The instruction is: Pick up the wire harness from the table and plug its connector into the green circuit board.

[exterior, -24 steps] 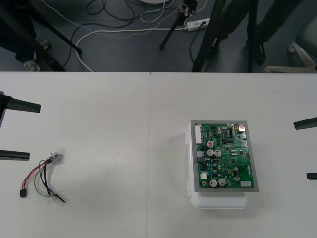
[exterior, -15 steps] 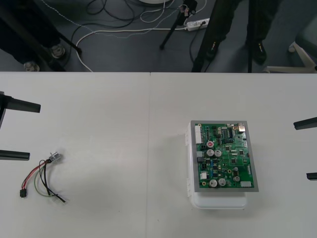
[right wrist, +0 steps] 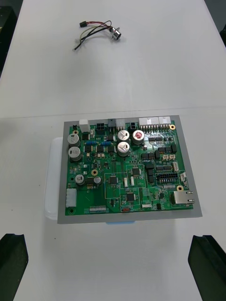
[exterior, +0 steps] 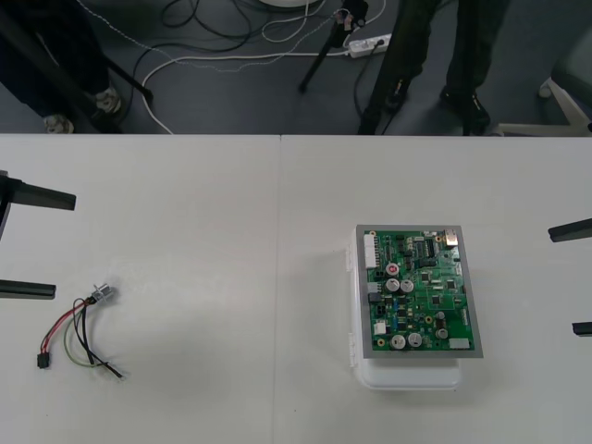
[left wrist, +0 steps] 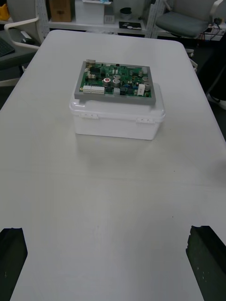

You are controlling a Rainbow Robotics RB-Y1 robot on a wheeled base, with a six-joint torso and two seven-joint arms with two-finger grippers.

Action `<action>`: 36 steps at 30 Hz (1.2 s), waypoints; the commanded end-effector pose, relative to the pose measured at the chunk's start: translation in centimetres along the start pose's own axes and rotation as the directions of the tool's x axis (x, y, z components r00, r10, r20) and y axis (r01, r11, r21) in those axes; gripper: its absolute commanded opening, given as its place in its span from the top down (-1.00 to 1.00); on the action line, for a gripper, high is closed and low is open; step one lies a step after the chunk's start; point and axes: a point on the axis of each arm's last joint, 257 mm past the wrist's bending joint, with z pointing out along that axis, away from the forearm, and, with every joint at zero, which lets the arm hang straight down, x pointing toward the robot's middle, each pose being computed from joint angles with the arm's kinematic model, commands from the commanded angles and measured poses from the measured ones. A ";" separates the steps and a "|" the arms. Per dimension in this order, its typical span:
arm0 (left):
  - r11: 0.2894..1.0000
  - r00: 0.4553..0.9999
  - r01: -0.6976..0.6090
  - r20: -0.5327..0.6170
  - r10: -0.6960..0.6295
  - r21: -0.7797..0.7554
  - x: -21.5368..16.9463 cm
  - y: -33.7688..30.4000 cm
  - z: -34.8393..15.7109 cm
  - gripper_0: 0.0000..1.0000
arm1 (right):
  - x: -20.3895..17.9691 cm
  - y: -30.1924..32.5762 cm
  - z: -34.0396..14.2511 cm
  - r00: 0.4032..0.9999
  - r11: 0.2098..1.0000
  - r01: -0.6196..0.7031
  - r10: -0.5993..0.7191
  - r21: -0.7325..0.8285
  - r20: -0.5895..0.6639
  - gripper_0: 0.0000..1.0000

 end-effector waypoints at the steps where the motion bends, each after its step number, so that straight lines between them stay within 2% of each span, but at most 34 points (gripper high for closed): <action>1: 0.998 0.999 0.040 -0.027 -0.039 0.045 -0.4 -1.2 -0.6 -1.00 | -0.2 0.9 0.4 1.000 1.000 0.004 -0.004 -0.029 0.009 -1.00; 35: 0.998 0.999 0.040 -0.027 -0.039 0.045 -0.4 -1.2 -0.6 -1.00 | -0.2 0.9 0.4 1.000 1.000 0.004 -0.004 -0.029 0.009 -1.00; 36: 0.992 0.995 0.103 -0.014 -0.102 0.072 1.3 -3.0 0.4 -1.00 | -0.2 0.9 0.4 1.000 1.000 0.004 -0.004 -0.029 0.009 -1.00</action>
